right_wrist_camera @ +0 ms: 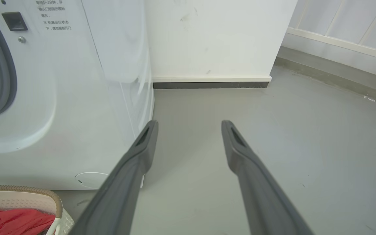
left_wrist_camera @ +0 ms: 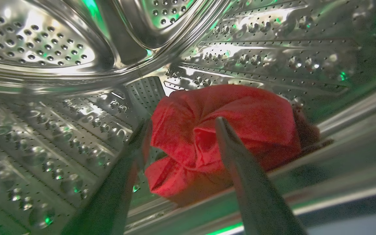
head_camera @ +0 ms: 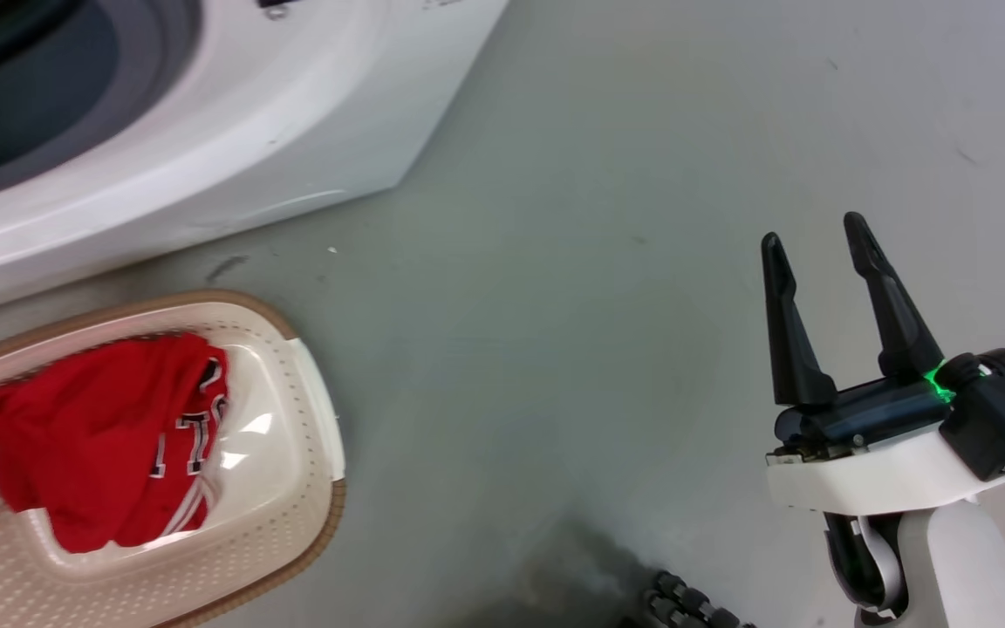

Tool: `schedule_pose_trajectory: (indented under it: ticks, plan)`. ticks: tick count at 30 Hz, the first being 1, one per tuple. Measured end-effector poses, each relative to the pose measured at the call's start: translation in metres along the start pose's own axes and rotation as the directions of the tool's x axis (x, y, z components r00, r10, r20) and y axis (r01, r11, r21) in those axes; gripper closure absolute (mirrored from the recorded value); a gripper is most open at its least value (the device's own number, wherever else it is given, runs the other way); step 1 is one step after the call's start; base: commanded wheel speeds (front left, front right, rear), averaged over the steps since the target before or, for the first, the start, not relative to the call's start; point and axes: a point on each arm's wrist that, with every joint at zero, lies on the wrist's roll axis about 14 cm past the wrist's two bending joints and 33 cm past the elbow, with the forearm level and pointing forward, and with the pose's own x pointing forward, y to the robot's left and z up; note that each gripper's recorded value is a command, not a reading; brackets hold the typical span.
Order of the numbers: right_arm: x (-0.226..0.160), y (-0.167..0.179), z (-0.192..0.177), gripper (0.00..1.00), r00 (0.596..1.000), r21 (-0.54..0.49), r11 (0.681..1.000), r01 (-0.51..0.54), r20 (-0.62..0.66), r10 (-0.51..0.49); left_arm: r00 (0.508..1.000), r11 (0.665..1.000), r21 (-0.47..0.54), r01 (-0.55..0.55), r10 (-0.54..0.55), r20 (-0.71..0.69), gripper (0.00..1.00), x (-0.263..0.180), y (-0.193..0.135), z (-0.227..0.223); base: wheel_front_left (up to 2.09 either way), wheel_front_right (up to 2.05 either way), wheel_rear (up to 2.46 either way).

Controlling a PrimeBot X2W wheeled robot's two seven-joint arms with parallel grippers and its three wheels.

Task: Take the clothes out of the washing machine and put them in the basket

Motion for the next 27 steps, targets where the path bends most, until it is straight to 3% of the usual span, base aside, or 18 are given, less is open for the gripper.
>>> schedule_pose_trajectory:
  ticks: [11, 27]
  plan:
    - [-0.005, -0.007, -0.020, 0.00, 0.997, -0.020, 0.999, 0.030, -0.074, -0.031, 0.991, 0.998, -0.055, 0.014, -0.021, -0.134, 0.00, 0.050, -0.003, -0.036, 0.00, 0.00, 0.00]
    - [-0.002, -0.002, -0.035, 0.00, 0.993, -0.020, 1.000, 0.021, -0.113, -0.023, 0.980, 0.998, -0.044, -0.038, 0.029, -0.196, 0.00, 0.071, 0.006, -0.064, 0.01, 0.01, 0.01]
